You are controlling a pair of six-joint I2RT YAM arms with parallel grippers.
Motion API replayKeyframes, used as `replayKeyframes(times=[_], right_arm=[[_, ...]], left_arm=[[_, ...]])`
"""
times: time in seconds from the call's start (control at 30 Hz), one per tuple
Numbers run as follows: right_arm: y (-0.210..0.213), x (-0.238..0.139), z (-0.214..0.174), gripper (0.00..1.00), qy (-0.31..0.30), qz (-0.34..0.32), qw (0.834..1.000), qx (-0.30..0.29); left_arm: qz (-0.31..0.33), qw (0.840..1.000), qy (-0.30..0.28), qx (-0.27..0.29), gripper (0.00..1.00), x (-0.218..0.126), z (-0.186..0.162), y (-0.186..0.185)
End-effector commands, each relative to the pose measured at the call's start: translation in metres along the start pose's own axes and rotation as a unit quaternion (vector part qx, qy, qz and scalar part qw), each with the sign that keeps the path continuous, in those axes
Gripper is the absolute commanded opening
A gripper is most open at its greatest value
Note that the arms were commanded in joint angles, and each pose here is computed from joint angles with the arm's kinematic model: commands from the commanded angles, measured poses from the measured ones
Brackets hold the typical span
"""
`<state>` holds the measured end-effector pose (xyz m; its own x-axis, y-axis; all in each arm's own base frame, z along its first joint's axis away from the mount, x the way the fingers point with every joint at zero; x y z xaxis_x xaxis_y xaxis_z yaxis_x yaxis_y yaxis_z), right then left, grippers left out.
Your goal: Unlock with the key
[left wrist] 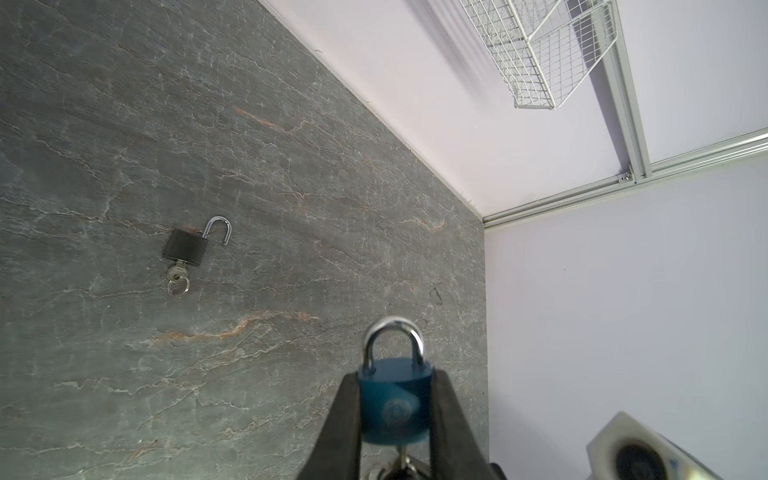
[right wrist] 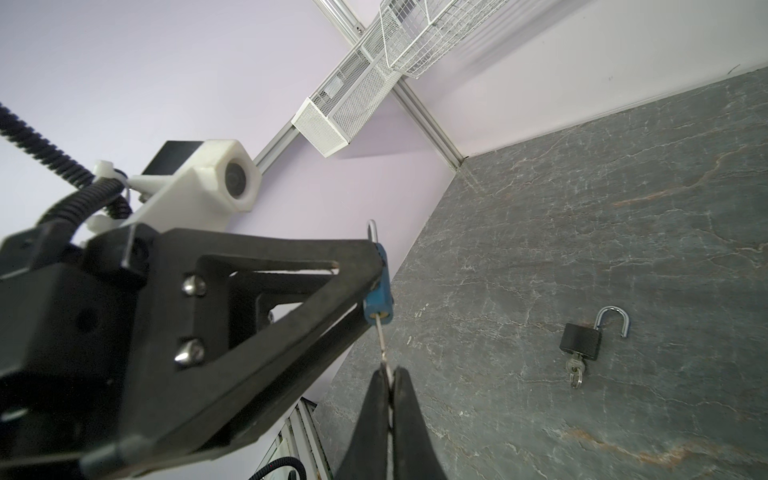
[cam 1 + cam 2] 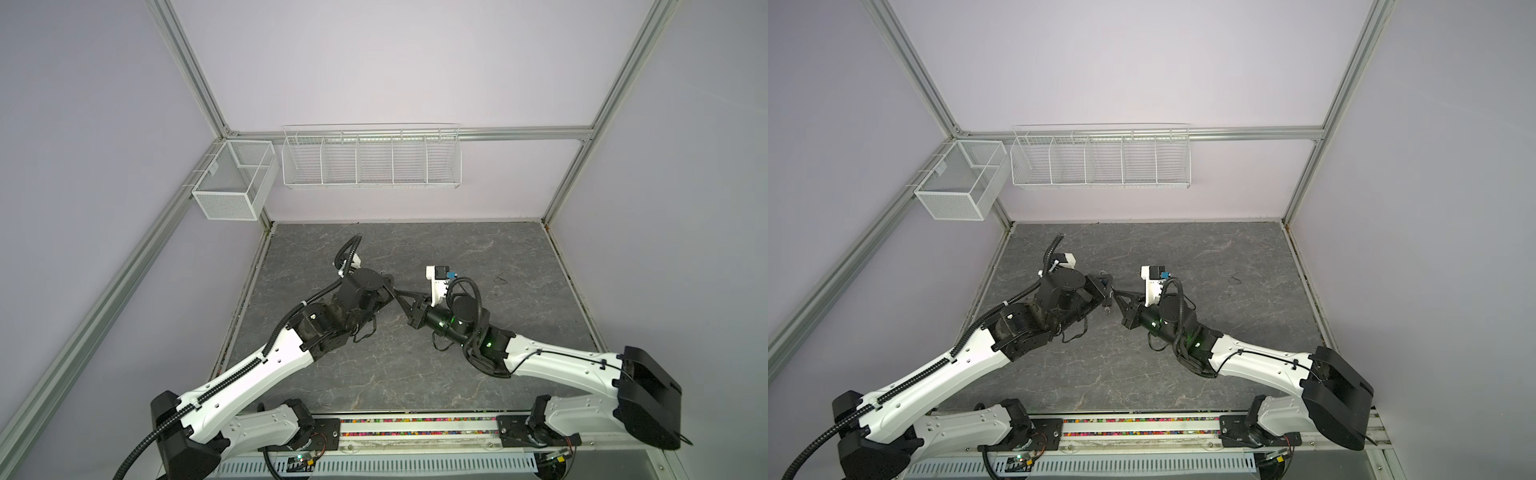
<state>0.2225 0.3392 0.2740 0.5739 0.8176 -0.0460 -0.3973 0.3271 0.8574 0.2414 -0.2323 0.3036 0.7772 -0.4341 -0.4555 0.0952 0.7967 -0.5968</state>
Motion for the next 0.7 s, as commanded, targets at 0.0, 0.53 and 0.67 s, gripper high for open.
replayKeyframes(times=[0.0, 0.53, 0.67], right_arm=[[0.018, 0.001, 0.013, 0.06, -0.015, 0.032, 0.999, 0.014], [0.013, 0.005, 0.021, 0.06, -0.019, 0.036, 0.998, 0.039], [0.026, 0.002, 0.027, 0.06, -0.024, 0.055, 0.997, 0.040]], left_arm=[[0.004, 1.000, -0.001, 0.006, 0.00, 0.002, 0.000, 0.001], [0.001, 1.000, 0.007, 0.019, 0.00, -0.001, -0.005, -0.003], [0.018, 0.999, 0.007, 0.036, 0.00, 0.000, -0.007, -0.001]])
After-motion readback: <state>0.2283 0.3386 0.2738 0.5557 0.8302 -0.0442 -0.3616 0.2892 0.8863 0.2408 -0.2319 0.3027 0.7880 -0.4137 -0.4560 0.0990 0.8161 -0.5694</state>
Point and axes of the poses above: each gripper's point midway between its finger pads, its own x axis out along the fingers, its own y axis along the line the jaws close on, z = x × y, the point moved 3 cm from there along -x, back along the fingers, and after that the axes turned 14 degrees about x, right-handed, at the moved point
